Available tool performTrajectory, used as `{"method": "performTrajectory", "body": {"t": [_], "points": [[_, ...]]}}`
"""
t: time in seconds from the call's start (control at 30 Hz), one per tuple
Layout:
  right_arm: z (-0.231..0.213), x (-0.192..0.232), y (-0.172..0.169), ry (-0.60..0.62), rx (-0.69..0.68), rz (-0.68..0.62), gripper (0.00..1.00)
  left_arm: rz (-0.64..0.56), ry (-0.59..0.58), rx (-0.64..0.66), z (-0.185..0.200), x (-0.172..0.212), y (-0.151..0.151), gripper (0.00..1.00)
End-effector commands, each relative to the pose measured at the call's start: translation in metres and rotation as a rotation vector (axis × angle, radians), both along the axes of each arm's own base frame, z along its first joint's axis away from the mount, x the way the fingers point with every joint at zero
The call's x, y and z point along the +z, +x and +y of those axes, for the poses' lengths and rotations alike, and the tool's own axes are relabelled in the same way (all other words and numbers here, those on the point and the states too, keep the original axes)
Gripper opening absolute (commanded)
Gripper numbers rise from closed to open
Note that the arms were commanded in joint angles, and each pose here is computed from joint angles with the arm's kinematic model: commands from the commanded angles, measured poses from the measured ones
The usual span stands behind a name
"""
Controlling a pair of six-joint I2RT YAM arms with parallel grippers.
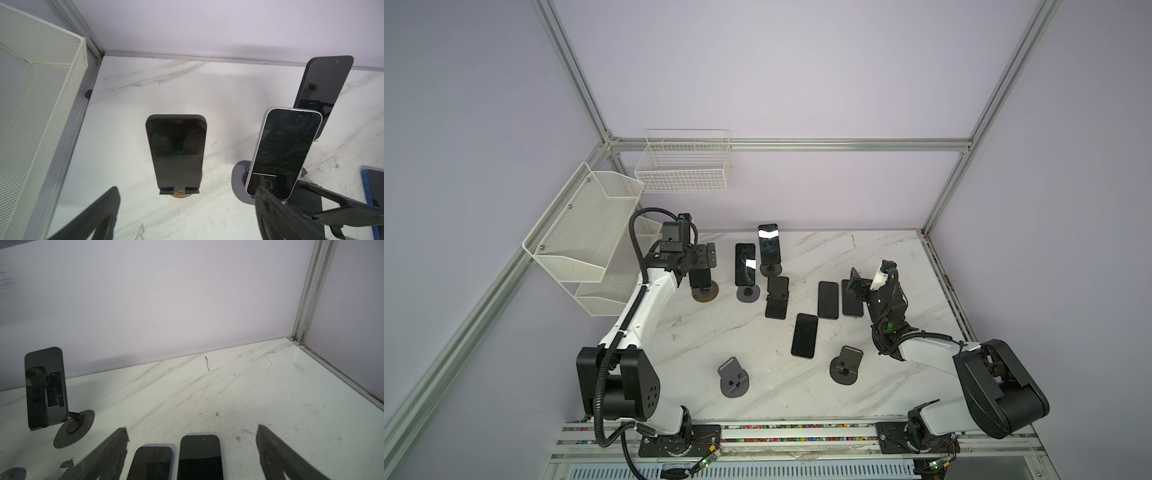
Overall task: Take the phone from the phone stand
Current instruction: 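Lower the left gripper over the black phone on the wooden-ringed stand and close it, then lift the black phone up off the wooden-ringed stand with the left gripper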
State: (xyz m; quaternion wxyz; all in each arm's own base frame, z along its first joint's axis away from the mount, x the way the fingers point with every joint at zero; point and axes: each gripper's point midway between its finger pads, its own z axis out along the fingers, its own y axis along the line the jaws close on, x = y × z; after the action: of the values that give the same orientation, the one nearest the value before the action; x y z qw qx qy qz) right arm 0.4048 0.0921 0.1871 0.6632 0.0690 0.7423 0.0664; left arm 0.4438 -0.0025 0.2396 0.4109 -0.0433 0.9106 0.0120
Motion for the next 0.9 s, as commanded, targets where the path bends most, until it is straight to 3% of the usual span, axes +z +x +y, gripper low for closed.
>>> {"method": "performTrajectory", "body": {"t": [0.0,0.43,0.87], "points": [[0.002,0.021,0.006,0.017,0.007,-0.058,0.97,-0.087,-0.043,-0.031,-0.006,0.029,0.015,1.0],[-0.004,0.023,0.0,0.026,-0.015,-0.077,0.97,-0.052,0.04,0.065,0.018,0.016,0.039,1.0],[-0.001,0.021,0.004,0.022,-0.01,-0.064,0.97,-0.065,0.004,-0.003,0.017,0.005,0.072,1.0]]}}
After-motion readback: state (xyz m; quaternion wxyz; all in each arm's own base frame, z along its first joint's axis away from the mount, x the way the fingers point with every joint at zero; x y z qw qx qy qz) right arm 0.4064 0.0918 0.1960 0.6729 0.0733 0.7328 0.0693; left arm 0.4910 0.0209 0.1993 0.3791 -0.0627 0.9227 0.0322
